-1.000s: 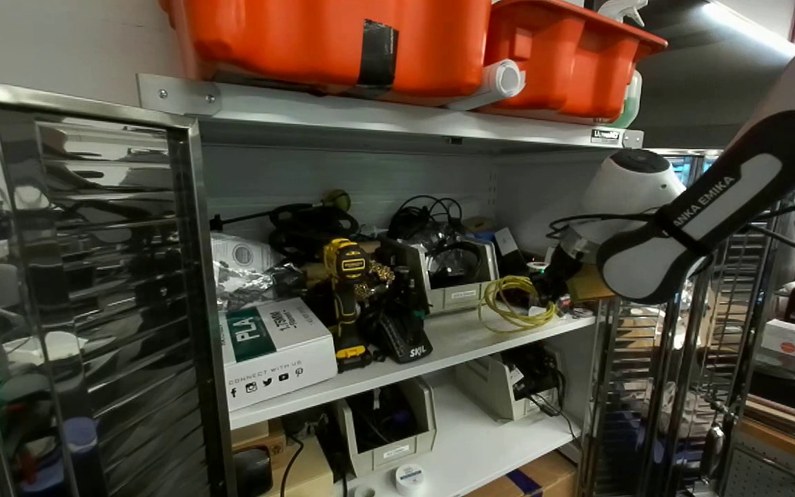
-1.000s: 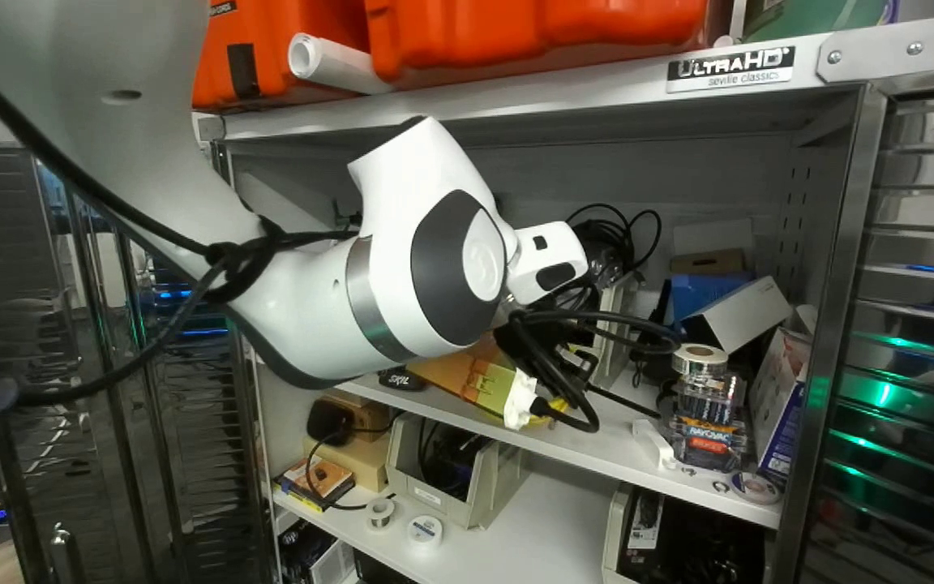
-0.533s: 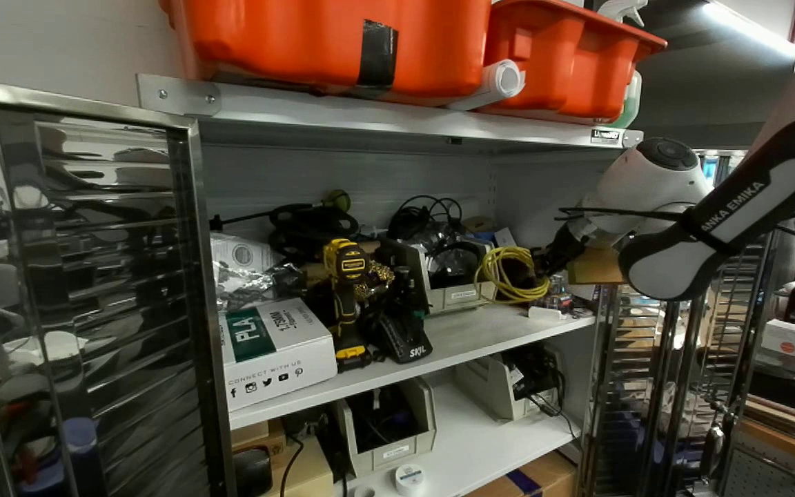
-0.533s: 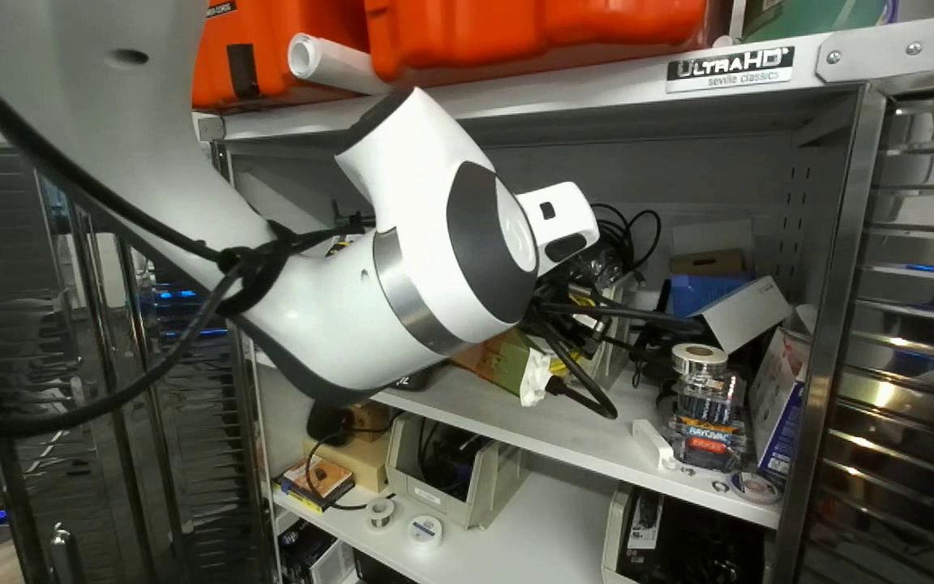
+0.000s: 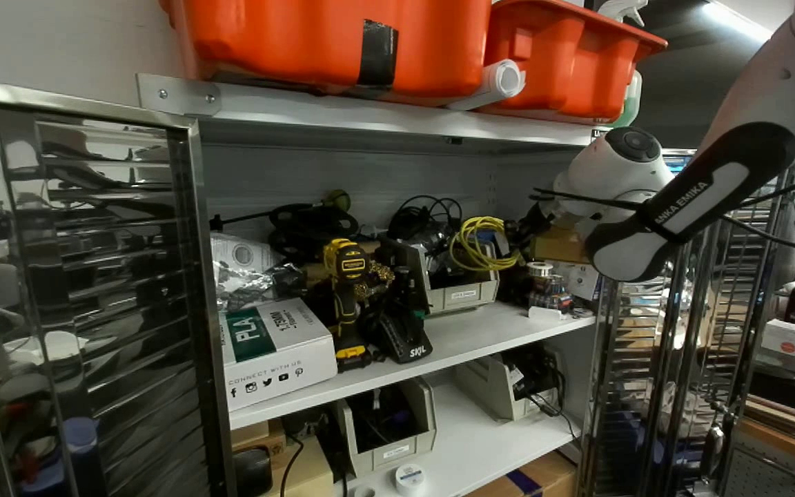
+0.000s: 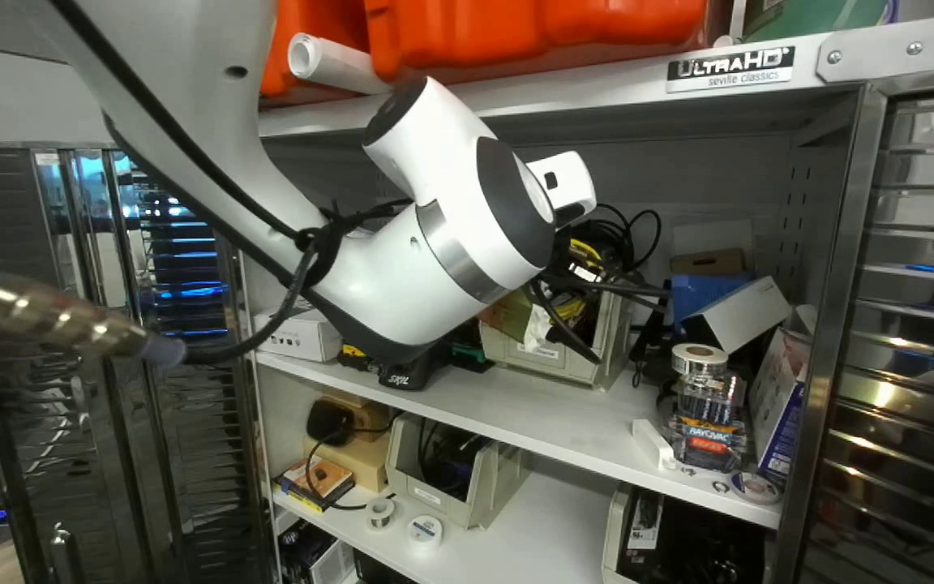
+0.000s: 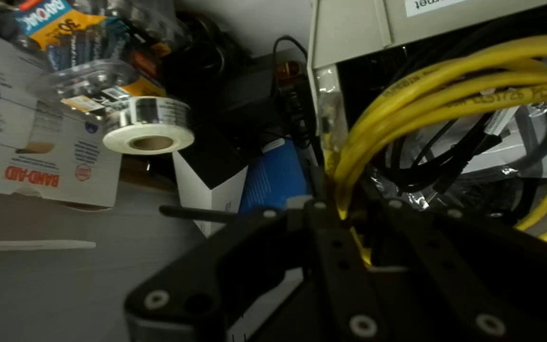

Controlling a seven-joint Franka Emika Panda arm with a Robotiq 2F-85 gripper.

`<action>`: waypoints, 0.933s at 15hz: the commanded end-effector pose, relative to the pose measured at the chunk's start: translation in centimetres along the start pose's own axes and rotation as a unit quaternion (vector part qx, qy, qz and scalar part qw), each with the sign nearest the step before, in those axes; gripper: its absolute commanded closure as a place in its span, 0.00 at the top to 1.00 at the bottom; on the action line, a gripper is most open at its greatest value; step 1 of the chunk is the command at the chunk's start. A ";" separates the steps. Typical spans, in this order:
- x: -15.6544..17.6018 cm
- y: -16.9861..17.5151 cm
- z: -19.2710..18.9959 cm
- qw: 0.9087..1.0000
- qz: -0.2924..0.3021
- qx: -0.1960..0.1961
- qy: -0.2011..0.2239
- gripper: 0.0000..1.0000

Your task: Pick up the yellow cable and put it in the cable box.

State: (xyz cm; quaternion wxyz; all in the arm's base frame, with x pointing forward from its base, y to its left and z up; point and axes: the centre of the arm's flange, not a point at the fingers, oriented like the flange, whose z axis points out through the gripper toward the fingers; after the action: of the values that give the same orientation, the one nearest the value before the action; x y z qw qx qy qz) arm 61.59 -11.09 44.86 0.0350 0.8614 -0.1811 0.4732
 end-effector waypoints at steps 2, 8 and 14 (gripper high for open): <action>0.4 -3.6 3.3 0.999 0.028 0.006 0.037 0.05; 2.5 -5.6 5.5 0.995 0.055 -0.011 0.082 0.04; 1.6 -7.2 7.0 0.995 0.055 -0.019 0.081 0.04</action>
State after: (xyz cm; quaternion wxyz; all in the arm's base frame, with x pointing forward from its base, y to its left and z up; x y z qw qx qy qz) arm 69.57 -7.35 43.71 0.0410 0.8223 -0.2321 0.5179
